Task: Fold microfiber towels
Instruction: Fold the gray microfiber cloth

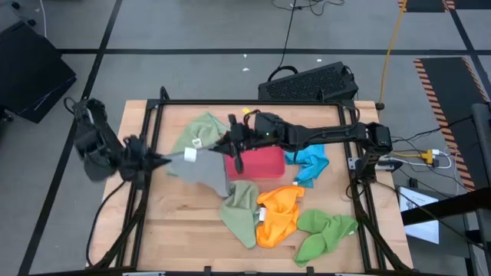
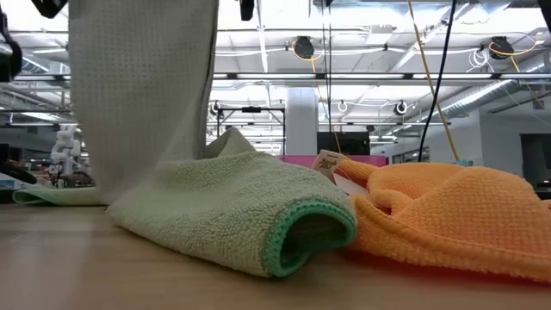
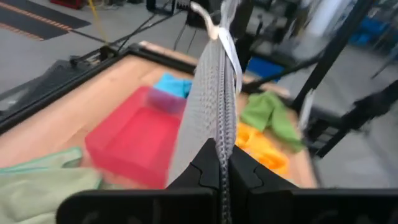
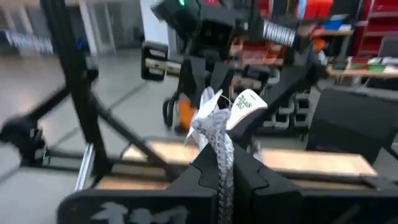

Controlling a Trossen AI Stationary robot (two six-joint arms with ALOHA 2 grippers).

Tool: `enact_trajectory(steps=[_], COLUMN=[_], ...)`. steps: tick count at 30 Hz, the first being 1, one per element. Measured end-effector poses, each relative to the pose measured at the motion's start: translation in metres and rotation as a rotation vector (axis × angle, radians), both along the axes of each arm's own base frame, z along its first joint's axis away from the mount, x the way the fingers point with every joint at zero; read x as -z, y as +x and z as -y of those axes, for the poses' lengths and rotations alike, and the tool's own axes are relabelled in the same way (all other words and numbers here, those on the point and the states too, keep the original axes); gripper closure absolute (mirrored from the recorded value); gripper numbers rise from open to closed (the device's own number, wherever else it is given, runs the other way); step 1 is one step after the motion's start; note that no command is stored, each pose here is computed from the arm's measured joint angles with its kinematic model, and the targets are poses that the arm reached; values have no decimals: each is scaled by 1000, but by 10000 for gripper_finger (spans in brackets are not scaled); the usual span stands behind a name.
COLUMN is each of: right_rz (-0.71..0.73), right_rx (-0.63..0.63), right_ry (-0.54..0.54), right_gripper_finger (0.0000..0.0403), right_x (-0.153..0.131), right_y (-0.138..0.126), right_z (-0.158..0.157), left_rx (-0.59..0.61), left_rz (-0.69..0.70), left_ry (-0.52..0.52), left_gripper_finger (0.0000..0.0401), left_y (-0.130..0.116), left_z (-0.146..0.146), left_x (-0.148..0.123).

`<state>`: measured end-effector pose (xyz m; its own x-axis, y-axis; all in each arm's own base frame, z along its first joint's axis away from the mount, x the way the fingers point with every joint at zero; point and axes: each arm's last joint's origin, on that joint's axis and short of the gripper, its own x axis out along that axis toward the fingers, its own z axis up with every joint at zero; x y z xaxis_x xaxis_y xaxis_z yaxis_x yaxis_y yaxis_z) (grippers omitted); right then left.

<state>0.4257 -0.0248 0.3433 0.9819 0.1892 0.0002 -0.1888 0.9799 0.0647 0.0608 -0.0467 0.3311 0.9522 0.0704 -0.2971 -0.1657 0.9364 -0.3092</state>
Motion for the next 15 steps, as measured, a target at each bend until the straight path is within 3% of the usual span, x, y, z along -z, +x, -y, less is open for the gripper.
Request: enact_trajectory(steps=[4, 8, 15], right_rz=[26, -35, -193], right_rx=[-90, -164, -308], right_ry=[66, 75, 79], right_gripper_finger=[401, 401, 401], right_x=[-4, 0, 24], right_y=[0, -1, 1], right_z=[-3, -27, -86], left_rx=[95, 224, 329], left_rz=[63, 50, -249], left_ry=[-80, -67, -80], left_gripper_finger=[398, 398, 398], left_y=[-4, 6, 34], left_z=[-3, 16, 70], left_x=[-11, -14, 17])
